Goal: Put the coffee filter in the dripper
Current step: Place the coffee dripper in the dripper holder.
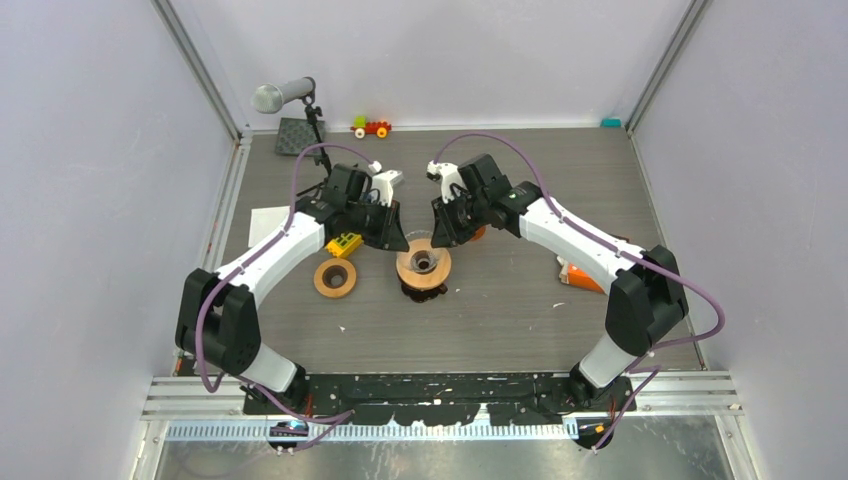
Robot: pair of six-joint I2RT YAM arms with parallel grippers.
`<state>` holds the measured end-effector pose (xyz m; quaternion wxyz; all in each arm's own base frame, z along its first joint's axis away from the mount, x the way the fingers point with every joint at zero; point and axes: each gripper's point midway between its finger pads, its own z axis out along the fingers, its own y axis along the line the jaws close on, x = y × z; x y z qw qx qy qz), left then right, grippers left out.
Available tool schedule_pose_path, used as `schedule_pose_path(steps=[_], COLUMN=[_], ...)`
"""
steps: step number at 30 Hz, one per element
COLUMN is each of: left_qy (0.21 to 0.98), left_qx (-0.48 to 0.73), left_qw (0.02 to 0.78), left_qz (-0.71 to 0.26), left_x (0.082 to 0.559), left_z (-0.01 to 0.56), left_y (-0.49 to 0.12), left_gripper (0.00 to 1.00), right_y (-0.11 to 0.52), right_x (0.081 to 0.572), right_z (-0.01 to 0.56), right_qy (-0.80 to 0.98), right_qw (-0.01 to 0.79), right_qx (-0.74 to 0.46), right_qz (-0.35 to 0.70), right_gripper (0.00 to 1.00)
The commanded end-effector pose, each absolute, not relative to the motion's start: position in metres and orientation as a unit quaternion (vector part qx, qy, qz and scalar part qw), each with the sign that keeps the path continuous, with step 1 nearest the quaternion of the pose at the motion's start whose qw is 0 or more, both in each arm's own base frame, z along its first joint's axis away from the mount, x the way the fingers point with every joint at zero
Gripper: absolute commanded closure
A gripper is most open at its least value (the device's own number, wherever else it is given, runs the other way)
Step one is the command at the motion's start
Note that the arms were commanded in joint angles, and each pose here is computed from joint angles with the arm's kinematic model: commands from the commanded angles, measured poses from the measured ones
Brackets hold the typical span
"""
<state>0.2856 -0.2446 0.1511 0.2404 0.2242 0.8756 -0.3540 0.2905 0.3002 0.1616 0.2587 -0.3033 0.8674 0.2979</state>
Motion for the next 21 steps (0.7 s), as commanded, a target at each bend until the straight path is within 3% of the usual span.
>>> schedule_pose_path(steps=[1, 21], left_qy=[0.863, 0.871], left_qx=[0.257, 0.263], left_qw=[0.257, 0.241], left_qz=[-0.351, -0.338], left_x=[0.284, 0.28], left_z=[0.172, 0.165], left_y=[-0.246, -0.243], left_gripper=[1.0, 1.0], right_y=[0.296, 0.295], right_x=[0.291, 0.29], right_z=[0.158, 0.144], right_qy=[0.863, 0.869], right_qw=[0.267, 0.251], right_qx=[-0.317, -0.318], right_qz=[0.29, 0.285], right_gripper=[0.85, 0.91])
